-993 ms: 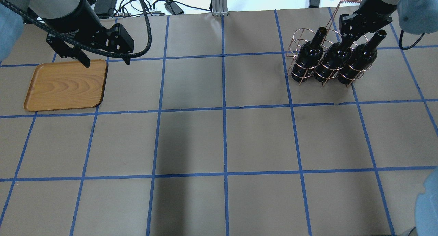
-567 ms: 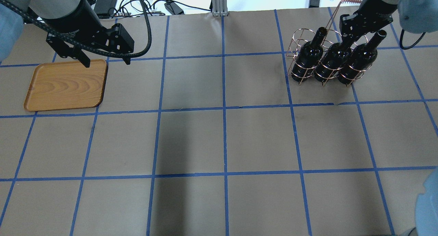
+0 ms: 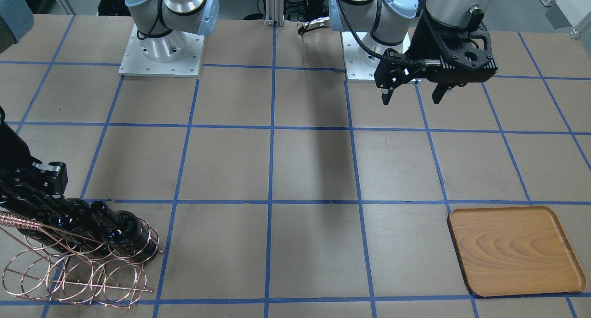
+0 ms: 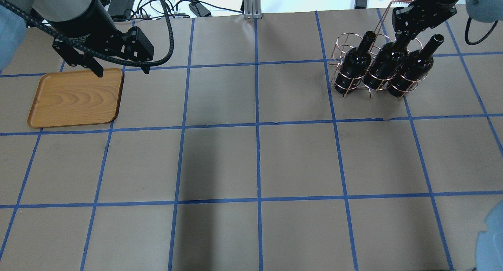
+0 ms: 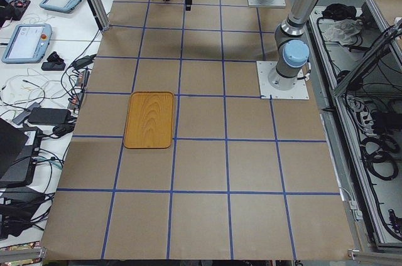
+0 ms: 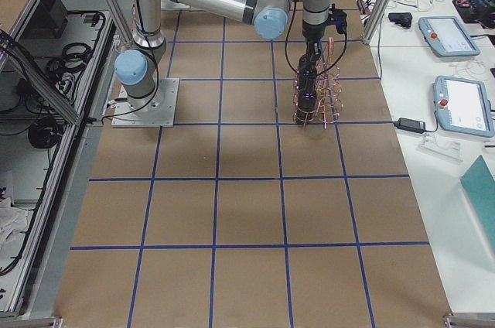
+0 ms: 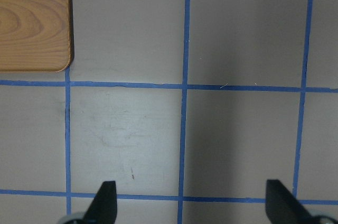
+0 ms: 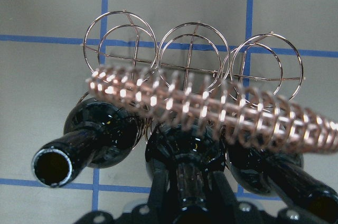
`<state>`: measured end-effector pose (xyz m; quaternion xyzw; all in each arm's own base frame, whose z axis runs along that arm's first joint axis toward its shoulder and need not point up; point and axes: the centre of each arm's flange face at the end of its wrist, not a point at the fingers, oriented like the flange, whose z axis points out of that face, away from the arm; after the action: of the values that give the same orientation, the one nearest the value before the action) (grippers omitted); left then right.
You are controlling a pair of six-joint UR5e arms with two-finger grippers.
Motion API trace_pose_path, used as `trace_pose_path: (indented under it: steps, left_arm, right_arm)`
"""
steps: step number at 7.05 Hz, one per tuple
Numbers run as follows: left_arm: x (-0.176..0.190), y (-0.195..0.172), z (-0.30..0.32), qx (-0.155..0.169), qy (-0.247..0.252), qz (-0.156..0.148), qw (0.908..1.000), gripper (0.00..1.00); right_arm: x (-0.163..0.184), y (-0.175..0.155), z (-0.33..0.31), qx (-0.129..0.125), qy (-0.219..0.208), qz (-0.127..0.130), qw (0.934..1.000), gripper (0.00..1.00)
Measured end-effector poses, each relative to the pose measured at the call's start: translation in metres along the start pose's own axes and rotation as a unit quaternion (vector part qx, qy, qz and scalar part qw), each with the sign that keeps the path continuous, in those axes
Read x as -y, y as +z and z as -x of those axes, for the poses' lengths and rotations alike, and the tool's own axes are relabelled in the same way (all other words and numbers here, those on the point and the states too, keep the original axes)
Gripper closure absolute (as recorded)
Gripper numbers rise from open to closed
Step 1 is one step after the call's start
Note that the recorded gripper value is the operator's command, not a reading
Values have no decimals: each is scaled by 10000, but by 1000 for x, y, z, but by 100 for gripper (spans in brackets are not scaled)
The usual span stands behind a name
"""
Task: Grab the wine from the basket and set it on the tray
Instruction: 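Lift the bottle out of the rack with the right gripper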
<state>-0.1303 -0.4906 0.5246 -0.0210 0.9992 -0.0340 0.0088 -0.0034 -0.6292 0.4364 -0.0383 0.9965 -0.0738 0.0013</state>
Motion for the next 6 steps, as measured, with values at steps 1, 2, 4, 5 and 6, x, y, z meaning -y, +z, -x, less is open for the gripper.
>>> trace_pose_path:
  steps: [1, 2, 4, 5, 6]
  left_arm:
    - [0, 0, 0, 0, 0, 1, 10000, 0]
    - [0, 0, 0, 0, 0, 0, 10000, 0]
    - [-1, -1, 0, 0, 3, -1, 10000, 0]
    - [-1, -1, 0, 0, 3, -1, 10000, 0]
    - [-1, -1, 0, 0, 2, -2, 10000, 0]
  right_arm:
    - [0, -9, 6, -41, -52, 13, 10000, 100]
    - [-5, -23, 11, -81, -78, 47, 9999, 100]
    - [-24, -64, 18, -108, -86, 172, 9998, 100]
    - [-35, -84, 22, -95, -86, 252, 9996, 100]
    - [-46, -101, 26, -81, -85, 325, 9994, 100]
